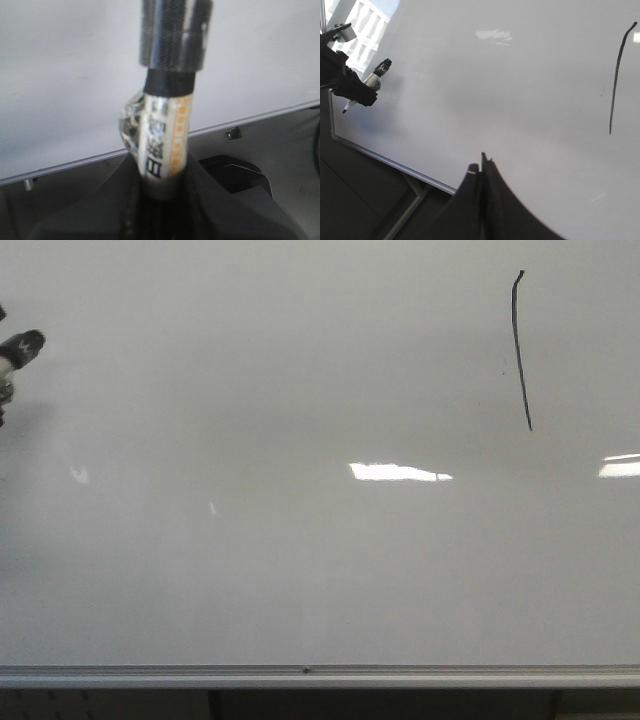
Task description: Write number 1 on whiteboard
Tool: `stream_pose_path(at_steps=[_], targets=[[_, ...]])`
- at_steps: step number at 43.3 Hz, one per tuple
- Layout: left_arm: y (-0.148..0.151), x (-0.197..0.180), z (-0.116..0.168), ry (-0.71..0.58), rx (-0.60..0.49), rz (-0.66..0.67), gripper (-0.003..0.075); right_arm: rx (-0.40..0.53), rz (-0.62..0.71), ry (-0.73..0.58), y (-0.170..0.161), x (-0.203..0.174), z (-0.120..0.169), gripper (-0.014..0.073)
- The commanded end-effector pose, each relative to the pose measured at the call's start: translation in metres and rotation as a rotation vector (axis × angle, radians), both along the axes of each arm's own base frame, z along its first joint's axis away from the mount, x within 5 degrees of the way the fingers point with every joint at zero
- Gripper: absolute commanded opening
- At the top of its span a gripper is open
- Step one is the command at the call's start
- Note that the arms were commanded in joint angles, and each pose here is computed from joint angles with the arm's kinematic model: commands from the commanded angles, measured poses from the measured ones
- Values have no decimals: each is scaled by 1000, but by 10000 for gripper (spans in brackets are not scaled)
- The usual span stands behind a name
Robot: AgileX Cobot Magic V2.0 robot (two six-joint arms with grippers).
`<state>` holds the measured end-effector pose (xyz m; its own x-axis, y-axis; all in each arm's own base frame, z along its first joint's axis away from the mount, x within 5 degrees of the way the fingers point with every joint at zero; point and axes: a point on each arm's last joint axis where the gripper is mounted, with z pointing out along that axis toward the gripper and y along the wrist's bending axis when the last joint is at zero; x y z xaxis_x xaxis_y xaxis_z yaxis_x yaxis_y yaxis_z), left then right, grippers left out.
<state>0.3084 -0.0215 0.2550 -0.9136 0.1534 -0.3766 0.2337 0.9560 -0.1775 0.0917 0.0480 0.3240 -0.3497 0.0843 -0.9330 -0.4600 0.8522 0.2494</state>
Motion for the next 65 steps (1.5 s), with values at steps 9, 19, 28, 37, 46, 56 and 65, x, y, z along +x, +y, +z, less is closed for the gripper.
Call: stream_pose_path(at_steps=[9,19,28,37,46,56,65], targets=[[14,28,1,-191,8,148,-20,49,-47,-53,-3,2,12,-113],[15,43,-23,-179,-1,190,-20,49,-47,-53,-3,2,12,-113],[16,52,-35,-192,-17,225,-2,49,-49,-54,-3,2,12,-113],[17,57,-38,-222,-10,238,205,51,-61,-64,-4,3,13,-113],[18,59,-36,-247,-8,248,306,52,-65,-67,-4,3,13,-113],[18,59,-36,-255,-7,250,352,52,-65,-67,-4,3,13,-113],[19,60,-36,-260,-5,250,461,52,-67,-68,-4,3,13,-113]])
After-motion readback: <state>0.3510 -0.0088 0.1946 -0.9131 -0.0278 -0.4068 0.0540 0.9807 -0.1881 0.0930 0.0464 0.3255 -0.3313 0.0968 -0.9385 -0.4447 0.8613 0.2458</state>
